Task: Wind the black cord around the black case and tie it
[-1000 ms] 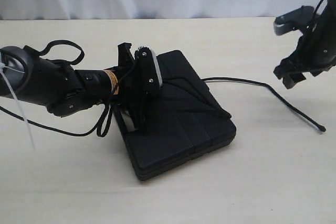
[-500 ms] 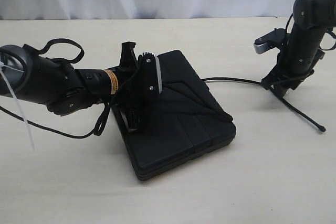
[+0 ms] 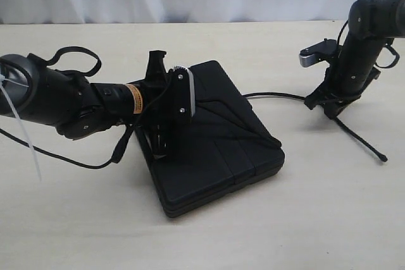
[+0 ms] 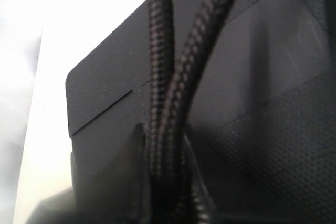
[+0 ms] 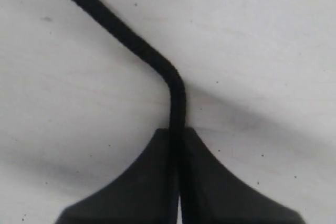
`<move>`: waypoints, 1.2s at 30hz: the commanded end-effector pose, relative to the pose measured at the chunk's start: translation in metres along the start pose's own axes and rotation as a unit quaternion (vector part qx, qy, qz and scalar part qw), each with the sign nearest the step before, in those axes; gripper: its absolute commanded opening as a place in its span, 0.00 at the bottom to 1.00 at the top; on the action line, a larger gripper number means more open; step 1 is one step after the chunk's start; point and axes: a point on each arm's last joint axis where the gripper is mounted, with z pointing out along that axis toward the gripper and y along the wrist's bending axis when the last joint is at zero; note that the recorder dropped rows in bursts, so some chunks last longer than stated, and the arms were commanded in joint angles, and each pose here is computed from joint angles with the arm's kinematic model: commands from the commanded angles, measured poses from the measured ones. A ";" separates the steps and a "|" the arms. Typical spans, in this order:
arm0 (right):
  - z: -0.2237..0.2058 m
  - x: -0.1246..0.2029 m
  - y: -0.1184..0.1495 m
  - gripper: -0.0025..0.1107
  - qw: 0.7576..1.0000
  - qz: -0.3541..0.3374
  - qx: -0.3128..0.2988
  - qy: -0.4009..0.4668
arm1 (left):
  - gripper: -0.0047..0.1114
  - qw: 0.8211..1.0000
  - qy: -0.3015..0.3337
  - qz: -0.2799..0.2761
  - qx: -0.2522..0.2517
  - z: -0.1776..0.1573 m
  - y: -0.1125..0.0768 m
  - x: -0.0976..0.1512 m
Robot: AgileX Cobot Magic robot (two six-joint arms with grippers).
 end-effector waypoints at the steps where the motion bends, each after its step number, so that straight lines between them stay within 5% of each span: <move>1: -0.014 -0.001 0.002 0.06 1.000 0.015 -0.023 0.015 | 0.04 1.000 0.007 0.015 0.007 0.000 -0.003 0.002; 8: -0.085 -0.013 0.028 0.06 0.976 0.032 -0.168 -0.131 | 0.04 0.999 -0.010 0.047 -0.010 0.000 0.000 -0.001; 19: -0.153 -0.024 0.072 0.06 0.847 -0.031 -0.423 -0.320 | 0.04 0.997 -0.001 0.077 -0.002 0.001 -0.001 0.001; 30: -0.147 -0.027 0.105 0.06 0.754 -0.079 -0.484 -0.436 | 0.04 0.995 0.063 0.055 0.050 0.002 -0.001 0.008; 36: -0.138 -0.029 0.102 0.06 0.778 -0.054 -0.453 -0.432 | 0.04 0.996 0.066 0.033 0.046 0.003 0.003 0.005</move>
